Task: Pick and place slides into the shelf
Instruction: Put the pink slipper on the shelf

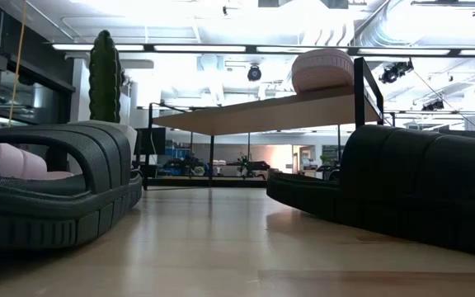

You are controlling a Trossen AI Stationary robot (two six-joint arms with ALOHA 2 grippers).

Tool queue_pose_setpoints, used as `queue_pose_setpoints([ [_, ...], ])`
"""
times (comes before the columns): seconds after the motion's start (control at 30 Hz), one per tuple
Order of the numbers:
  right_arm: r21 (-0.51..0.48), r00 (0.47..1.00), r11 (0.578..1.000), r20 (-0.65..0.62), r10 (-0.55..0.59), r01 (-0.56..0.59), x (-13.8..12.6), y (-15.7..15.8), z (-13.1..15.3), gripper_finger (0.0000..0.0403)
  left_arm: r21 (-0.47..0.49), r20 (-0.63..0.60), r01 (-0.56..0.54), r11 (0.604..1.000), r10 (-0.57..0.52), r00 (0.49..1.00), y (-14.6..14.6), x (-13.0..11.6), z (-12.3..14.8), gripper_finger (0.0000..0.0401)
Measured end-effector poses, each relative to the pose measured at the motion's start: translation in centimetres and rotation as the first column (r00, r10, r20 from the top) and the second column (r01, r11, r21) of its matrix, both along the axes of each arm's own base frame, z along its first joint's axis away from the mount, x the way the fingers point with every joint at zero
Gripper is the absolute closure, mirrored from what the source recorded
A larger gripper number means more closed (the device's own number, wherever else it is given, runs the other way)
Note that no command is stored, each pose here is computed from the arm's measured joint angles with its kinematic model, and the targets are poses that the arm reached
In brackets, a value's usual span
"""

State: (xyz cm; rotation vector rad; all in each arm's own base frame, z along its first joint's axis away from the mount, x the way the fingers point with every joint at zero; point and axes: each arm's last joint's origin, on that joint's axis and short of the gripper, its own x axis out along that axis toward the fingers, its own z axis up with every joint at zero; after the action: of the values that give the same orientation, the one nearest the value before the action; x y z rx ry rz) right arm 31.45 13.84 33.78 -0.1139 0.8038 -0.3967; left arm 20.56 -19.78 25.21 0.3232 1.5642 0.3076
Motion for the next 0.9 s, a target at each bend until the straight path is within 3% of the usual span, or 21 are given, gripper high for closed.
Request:
queue_pose_setpoints([
  [0.33,-0.032,0.990,0.997,-0.127,0.061,-0.066,1.9,0.5,-3.0,0.0210,0.091,0.124,-0.027,0.996,0.016,0.992,-1.4,1.0,-2.2,0.0400],
  [0.57,-0.039,0.991,0.998,-0.129,0.047,-0.053,2.1,0.2,-3.1,0.0210,0.141,0.122,-0.080,0.987,0.063,0.991,-1.9,1.6,-4.1,0.0400],
  [0.9,-0.040,0.992,0.998,-0.121,0.037,-0.042,2.2,0.2,-3.1,0.0210,0.136,0.170,-0.113,0.984,0.089,0.981,-3.3,1.0,-5.0,0.0400],
])
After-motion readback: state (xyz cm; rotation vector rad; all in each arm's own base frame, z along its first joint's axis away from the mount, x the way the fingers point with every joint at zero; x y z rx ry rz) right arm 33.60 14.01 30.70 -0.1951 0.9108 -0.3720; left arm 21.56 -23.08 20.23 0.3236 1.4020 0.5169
